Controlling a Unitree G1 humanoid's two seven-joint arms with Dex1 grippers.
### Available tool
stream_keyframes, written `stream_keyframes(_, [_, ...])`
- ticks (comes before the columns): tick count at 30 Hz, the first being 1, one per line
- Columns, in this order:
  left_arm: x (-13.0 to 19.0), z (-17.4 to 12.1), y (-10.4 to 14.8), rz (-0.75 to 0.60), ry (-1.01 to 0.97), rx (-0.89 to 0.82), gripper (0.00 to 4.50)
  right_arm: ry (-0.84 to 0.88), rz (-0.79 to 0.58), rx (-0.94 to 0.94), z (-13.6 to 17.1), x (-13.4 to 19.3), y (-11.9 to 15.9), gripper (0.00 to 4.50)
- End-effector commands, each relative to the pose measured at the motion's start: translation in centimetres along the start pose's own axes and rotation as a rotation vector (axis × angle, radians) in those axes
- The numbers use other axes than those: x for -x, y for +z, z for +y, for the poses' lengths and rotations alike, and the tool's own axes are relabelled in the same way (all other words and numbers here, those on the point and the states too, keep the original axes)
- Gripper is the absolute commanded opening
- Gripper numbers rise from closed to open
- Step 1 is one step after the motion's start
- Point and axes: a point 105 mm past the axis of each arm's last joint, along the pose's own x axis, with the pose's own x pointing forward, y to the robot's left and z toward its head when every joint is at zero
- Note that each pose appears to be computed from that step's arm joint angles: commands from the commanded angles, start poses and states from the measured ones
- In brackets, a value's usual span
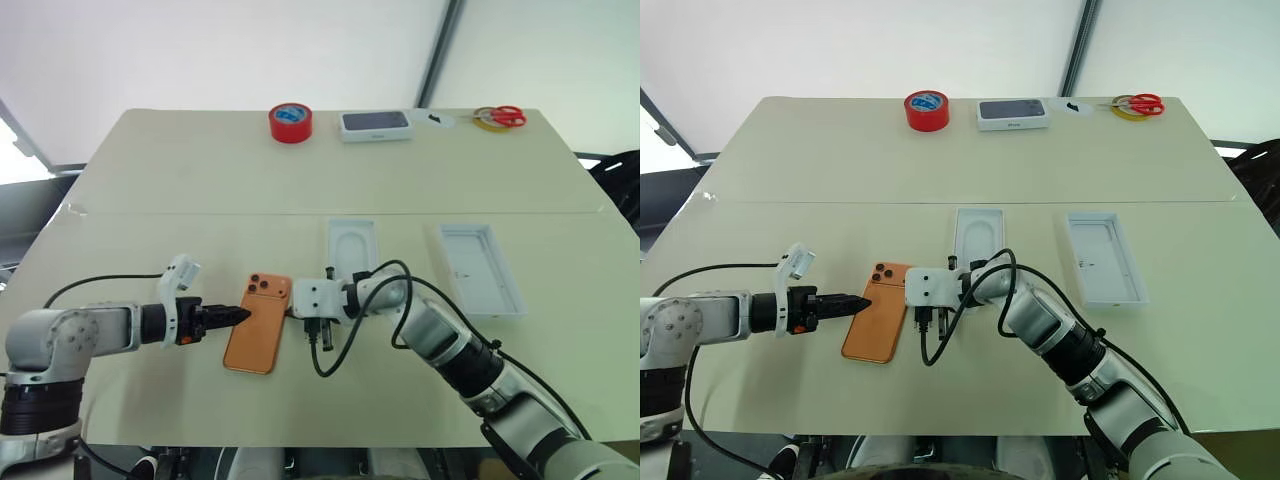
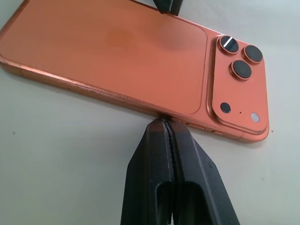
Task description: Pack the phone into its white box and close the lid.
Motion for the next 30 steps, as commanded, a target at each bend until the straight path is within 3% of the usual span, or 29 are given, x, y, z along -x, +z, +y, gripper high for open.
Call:
stream_keyframes(1, [-2.0,-2.1,-0.5,-0.007,-0.139,0.032,2.42,-0.015,-0.015,0.019,-0.2,-0.6,0.6,0.04])
stream_keyframes(12, [-2.1,-1.4,1.0,-0.038,-0.002,0.062,2.42,-0.015,-0.017,0.015,-0.1,-0.6,0.5,0.04])
stream_keyframes(22, [-1.3,-1.3,0.9,-0.099,-0.078,0.131,2.42,-0.025,-0.003,0.02,-0.4,-0.5,0.0,0.04])
stream_keyframes(25, [-1.2,-0.9,0.8,-0.124,-0.099,0.167,1.63,-0.028,-0.003,0.019,-0.4,-0.5,0.0,0.0])
stream_keyframes(28, [-1.3,-1.2,0.8,-0.138,-0.138,0.184,0.23,-0.029,-0.006,0.017,-0.3,-0.6,0.1,0.0])
stream_keyframes(30, [-1.3,-1.4,0.6,-0.13,-0.154,0.201,0.17,-0.028,-0.007,0.018,-0.2,-0.6,0.2,0.0])
